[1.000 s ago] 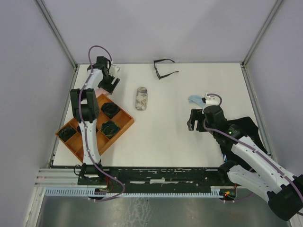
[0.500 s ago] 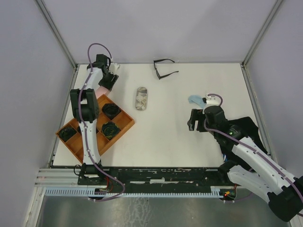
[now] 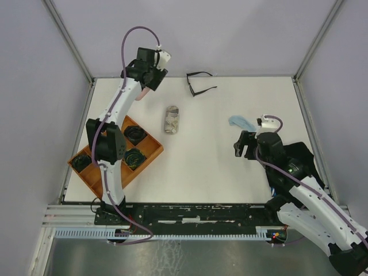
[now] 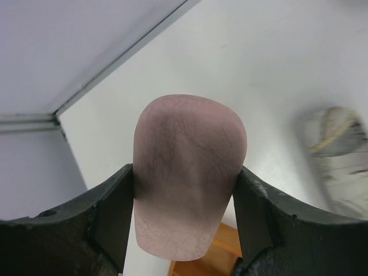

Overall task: Organize the sunglasses
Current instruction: Pick up the sunglasses case from the center of the board, then place the sunglasses case at the center of the board.

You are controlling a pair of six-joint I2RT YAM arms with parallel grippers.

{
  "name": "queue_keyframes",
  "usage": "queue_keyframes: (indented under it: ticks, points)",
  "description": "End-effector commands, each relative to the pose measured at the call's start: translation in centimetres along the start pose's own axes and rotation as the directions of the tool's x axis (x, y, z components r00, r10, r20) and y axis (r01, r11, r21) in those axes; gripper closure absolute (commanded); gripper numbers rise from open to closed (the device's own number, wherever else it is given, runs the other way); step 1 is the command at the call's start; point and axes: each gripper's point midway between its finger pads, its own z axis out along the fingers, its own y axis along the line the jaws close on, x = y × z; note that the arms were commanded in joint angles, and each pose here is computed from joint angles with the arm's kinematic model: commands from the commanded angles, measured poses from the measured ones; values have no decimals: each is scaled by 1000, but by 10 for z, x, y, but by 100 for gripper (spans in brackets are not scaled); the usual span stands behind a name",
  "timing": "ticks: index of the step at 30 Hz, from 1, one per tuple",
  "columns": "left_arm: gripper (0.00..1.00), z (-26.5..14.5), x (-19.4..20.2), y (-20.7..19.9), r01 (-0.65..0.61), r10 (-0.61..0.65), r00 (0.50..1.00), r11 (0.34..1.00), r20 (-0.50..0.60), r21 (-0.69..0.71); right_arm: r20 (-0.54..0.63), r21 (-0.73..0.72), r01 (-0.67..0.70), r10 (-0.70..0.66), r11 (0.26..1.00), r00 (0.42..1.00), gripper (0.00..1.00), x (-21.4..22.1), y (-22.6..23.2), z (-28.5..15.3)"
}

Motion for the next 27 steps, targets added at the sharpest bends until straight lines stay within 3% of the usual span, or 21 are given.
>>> queue_keyframes:
  ticks: [1, 3, 7, 10, 15, 19, 27]
  points:
    - [96, -64, -76, -26, 140, -167, 958, 982, 232, 129, 121, 33, -80, 75, 996, 990, 16, -31, -5, -17]
    - [97, -84, -97, -46, 198, -279, 917, 938, 284, 284, 164, 24, -110, 105, 994, 981, 17, -41, -6, -27]
    - [97, -126, -127, -105, 222, -471, 831, 768, 295, 600, 238, 21, -153, 144, 988, 961, 17, -56, -11, -44]
    - [97, -144, -136, -144, 250, -541, 800, 692, 258, 677, 263, 17, -172, 162, 985, 951, 17, -62, -14, -54]
    - [97, -152, -122, -205, 360, -619, 778, 577, 105, 733, 263, 30, -196, 181, 980, 948, 17, -59, -19, -57]
    - [97, -150, -95, -238, 455, -650, 760, 548, 14, 702, 255, 53, -207, 187, 977, 949, 17, -55, -23, -55]
    - [97, -158, -49, -281, 560, -667, 743, 567, -63, 604, 227, 75, -215, 193, 974, 955, 17, -49, -23, -47]
